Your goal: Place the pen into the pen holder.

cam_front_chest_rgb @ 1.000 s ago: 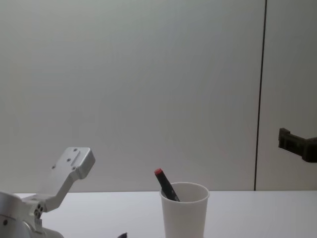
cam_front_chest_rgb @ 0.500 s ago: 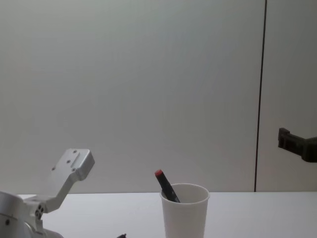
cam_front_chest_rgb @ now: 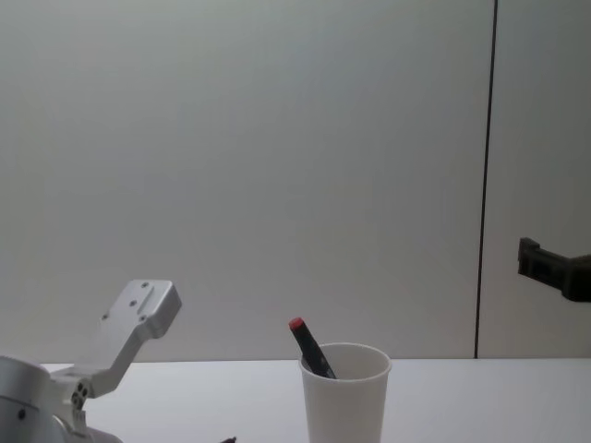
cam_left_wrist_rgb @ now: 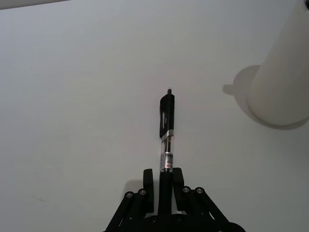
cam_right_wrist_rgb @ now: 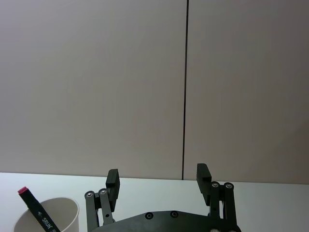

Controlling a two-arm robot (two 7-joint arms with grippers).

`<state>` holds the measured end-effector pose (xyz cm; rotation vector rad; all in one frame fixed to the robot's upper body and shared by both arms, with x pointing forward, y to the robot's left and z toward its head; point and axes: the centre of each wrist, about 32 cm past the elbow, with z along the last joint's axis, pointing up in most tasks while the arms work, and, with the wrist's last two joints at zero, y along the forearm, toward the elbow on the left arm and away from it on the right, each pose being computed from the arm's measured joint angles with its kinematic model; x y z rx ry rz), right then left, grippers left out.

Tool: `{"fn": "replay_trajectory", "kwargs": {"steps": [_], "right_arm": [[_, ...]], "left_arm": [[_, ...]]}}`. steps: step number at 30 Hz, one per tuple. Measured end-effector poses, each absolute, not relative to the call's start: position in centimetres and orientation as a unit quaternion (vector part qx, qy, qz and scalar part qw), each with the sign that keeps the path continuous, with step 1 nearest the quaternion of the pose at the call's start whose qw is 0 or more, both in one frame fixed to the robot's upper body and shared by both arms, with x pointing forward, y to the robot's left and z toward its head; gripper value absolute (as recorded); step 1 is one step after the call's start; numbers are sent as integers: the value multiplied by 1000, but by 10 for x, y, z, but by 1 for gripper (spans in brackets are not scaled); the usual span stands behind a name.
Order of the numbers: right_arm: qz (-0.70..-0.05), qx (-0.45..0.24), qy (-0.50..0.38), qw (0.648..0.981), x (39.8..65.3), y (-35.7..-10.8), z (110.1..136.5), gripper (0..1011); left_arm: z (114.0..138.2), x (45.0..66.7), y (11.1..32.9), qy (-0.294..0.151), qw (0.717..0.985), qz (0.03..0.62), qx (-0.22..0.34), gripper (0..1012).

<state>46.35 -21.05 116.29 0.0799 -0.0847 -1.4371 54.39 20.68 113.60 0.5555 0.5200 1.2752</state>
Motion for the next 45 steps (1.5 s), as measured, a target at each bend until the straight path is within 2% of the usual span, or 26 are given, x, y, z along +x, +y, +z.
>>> {"fn": "replay_trajectory", "kwargs": {"steps": [10, 27, 45], "right_arm": [[-658, 37, -39, 751, 463, -211, 1163, 1001], [-658, 37, -39, 751, 463, -211, 1163, 1002], [-658, 37, -39, 751, 463, -211, 1163, 1002]], "left_arm": [[1136, 543, 205, 236, 737, 581, 253, 153], [1147, 535, 202, 213, 734, 597, 246, 138], [1188, 516, 203, 112, 736, 637, 197, 138]]}}
